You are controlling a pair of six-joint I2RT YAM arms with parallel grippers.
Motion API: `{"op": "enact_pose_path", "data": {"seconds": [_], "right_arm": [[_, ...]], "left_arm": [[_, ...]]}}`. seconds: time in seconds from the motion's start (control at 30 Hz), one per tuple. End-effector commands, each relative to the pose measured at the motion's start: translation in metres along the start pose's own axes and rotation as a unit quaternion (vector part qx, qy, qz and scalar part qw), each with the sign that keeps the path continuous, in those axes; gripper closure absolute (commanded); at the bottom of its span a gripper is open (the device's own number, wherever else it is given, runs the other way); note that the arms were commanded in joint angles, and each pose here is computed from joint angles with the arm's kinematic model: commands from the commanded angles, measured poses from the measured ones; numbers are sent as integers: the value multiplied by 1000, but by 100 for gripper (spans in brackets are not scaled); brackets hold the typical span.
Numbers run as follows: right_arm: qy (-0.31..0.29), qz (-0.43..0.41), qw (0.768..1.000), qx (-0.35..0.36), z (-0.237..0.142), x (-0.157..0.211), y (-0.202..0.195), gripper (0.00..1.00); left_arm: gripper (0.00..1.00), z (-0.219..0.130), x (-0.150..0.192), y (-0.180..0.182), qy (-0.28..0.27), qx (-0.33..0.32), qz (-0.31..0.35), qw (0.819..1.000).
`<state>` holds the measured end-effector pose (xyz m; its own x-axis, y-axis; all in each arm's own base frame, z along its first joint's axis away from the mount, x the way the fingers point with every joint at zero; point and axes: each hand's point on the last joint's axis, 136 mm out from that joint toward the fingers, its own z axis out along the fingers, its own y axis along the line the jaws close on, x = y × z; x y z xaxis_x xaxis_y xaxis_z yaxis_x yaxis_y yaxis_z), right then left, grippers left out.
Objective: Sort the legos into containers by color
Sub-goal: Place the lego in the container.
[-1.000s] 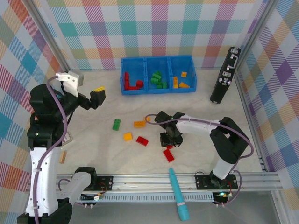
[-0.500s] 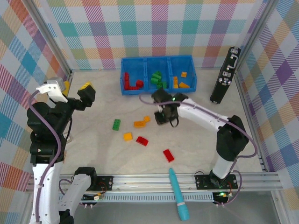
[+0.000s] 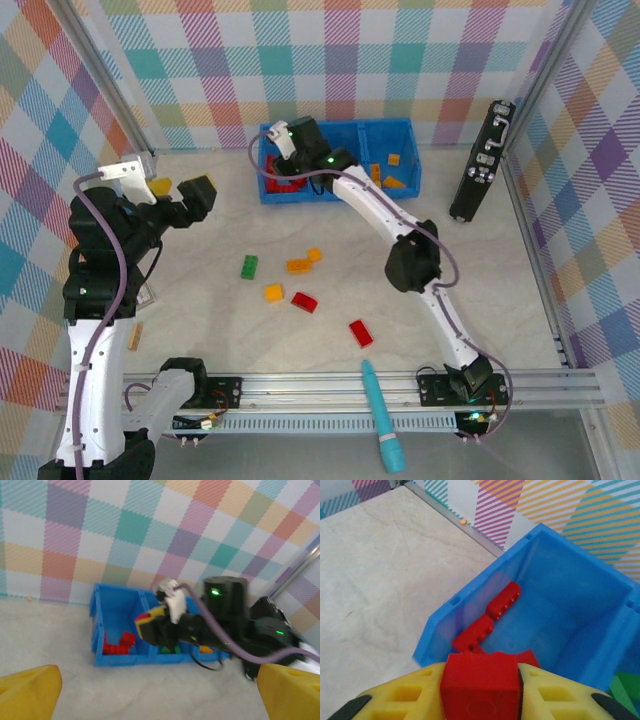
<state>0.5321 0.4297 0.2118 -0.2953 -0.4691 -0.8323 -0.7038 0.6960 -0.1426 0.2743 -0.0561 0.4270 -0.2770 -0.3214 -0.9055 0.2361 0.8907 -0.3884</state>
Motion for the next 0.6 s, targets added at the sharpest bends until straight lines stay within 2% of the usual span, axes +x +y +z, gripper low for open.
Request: {"op": "enact_pose_path", "data": {"seconds": [0.0, 0.13, 0.33, 0.47, 0.57], "right_arm": [[-42, -24, 999, -2, 8, -15, -15, 61], [-39, -30, 999, -8, 30, 4, -16, 57], [-25, -50, 998, -14, 52, 27, -12, 55], [-24, -55, 998, -2, 52, 27, -17, 51], [-35, -52, 998, -1, 36, 11, -22, 48]], "left_arm": [[0, -1, 26, 0, 59, 10, -36, 998], [0, 14, 57, 5, 129, 14, -75, 989], [0, 38, 88, 14, 186, 8, -105, 977], [0, 50, 120, 17, 238, -10, -109, 965], [0, 57, 152, 7, 287, -8, -117, 951]]}}
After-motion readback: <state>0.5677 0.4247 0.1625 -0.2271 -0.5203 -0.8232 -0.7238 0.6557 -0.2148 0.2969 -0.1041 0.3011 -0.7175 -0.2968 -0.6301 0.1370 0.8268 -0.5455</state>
